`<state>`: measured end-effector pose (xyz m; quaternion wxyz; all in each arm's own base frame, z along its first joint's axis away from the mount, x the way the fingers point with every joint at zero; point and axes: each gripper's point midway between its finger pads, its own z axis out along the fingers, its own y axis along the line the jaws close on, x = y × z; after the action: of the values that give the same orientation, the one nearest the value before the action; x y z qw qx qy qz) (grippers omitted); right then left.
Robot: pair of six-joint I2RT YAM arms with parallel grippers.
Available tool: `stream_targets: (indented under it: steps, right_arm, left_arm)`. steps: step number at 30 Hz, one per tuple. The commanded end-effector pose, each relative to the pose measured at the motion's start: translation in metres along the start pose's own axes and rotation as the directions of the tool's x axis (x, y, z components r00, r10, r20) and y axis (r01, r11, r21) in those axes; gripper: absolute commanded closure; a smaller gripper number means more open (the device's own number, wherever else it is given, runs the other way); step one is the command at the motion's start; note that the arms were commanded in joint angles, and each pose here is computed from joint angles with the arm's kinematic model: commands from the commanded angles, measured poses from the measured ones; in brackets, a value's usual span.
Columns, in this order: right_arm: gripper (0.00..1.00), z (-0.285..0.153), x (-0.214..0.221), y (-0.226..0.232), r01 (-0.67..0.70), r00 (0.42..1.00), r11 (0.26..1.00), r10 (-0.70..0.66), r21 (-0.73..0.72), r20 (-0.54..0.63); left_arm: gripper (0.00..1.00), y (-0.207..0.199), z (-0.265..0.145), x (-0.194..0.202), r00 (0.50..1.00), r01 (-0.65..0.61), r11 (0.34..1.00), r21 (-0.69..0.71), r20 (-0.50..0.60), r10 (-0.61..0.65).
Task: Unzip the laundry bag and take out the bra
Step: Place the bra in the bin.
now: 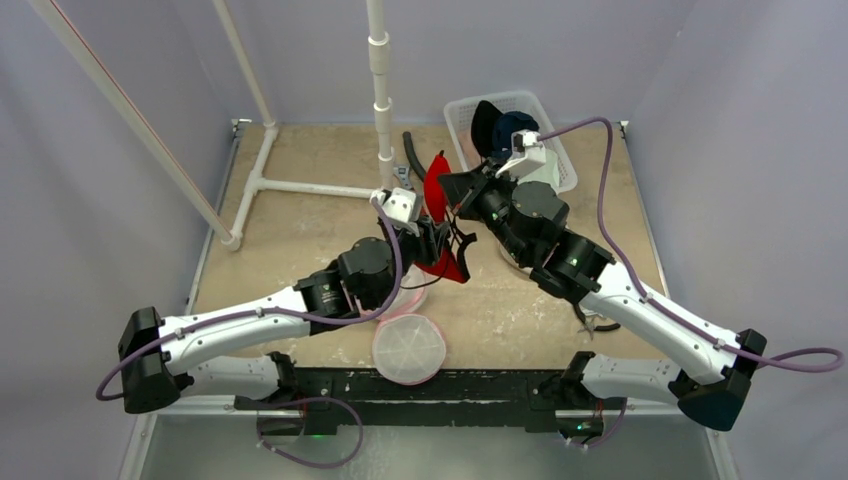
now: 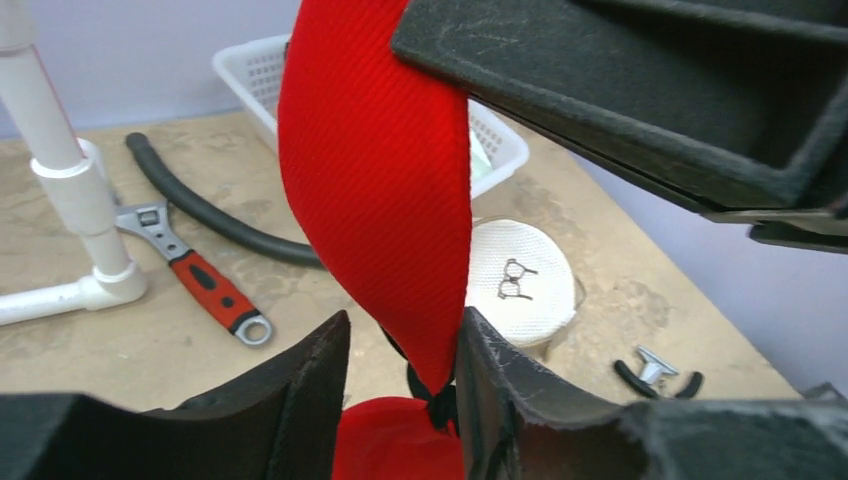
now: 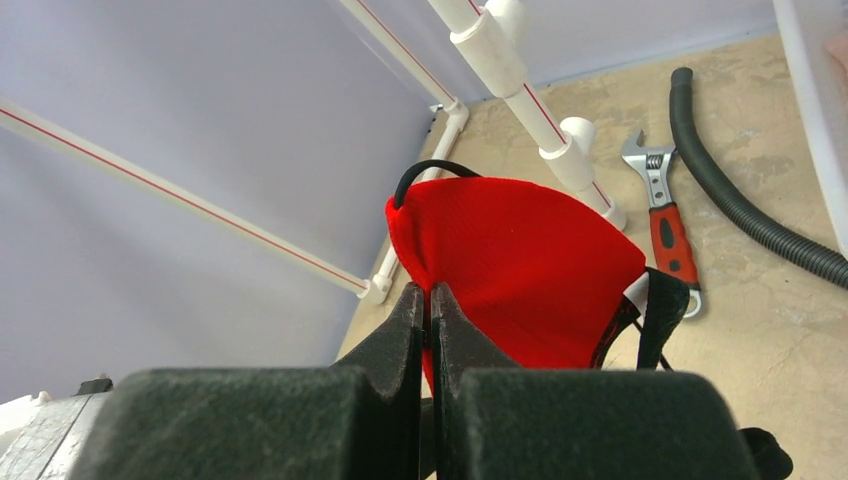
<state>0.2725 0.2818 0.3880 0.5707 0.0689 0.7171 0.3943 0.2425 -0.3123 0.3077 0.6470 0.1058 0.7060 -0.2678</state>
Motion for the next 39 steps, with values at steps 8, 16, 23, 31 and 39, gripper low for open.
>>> stream_targets:
  steps: [8,16,23,31,39]
  right_arm:
    - [1.0,-0.006,-0.021,0.017,-0.039,0.998,0.998,0.041,-0.05,0.04]
    - [0.62,-0.02,-0.019,0.032,-0.016,1.0,0.99,0.015,-0.143,-0.007]
    - [0.09,-0.055,-0.031,0.048,0.132,0.99,0.952,-0.14,-0.276,-0.011]
    - [0.09,-0.156,-0.08,0.063,0.419,0.895,0.755,-0.253,-0.504,0.367]
    - [0.1,-0.19,-0.044,0.098,0.46,0.887,0.493,-0.303,-0.739,0.349]
  left_arm:
    - [0.81,0.002,0.01,-0.027,0.996,0.033,0.997,-0.071,0.084,-0.027]
    - [1.0,0.005,0.002,-0.041,0.986,0.065,0.997,-0.046,0.16,-0.057]
    - [1.0,0.008,-0.022,-0.081,0.966,0.059,0.998,0.038,0.251,-0.067]
    - [1.0,-0.009,-0.062,-0.136,0.949,0.002,0.954,0.299,0.302,-0.096]
    - [1.0,-0.052,-0.134,-0.199,0.94,-0.108,0.806,0.581,0.325,-0.108]
